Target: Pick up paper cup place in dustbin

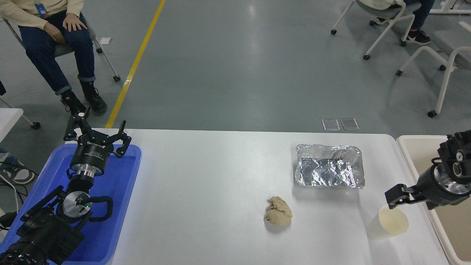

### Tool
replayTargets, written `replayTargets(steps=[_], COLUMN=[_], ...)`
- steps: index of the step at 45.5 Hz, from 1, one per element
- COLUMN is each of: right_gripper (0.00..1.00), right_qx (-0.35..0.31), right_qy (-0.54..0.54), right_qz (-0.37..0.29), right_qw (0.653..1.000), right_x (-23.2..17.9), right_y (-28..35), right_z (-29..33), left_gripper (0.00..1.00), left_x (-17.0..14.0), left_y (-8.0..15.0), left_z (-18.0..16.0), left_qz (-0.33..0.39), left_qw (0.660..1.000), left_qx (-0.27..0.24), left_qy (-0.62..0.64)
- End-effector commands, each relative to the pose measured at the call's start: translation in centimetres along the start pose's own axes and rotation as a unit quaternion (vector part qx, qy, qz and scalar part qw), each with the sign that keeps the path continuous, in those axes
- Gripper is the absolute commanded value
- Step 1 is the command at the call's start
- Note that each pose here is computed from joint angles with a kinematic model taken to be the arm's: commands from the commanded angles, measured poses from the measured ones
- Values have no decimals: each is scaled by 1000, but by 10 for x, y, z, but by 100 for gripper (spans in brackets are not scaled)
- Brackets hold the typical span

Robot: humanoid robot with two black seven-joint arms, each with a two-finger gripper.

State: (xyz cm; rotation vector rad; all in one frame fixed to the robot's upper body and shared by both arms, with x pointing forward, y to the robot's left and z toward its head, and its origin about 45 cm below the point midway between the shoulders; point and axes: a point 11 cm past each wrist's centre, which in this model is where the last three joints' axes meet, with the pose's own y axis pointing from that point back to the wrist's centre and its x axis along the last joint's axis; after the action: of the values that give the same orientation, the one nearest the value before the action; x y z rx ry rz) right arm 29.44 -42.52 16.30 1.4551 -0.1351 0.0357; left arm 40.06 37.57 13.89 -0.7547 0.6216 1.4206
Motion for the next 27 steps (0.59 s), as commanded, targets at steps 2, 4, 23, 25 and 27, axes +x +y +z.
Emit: replayTargets(steps=[2,4,23,25,27], right_gripper=[98,98,39,22,10], right_qx=[-6,-4,16,18,20], right_qy=[-7,-7,-27,-38,-57], right_qz=[-15,-16,-17,-15,-13], right_qw=[1000,1000,999,999,998], right_x=[-16,-17,-22,-21,-21], right_y=[-21,-22,-33,-32,-31], right_z=[7,6,-2,0,2], left_gripper=[100,100,100,100,100], left_x=[0,0,0,0,0], left_y=[0,0,0,0,0], left_z=[0,-1,0,0,0], left_qz=[0,0,0,-1,-1], left_qw=[1000,1000,1000,1000,1000], left_qx=[0,0,0,0,0], left_qy=[0,1,0,0,0])
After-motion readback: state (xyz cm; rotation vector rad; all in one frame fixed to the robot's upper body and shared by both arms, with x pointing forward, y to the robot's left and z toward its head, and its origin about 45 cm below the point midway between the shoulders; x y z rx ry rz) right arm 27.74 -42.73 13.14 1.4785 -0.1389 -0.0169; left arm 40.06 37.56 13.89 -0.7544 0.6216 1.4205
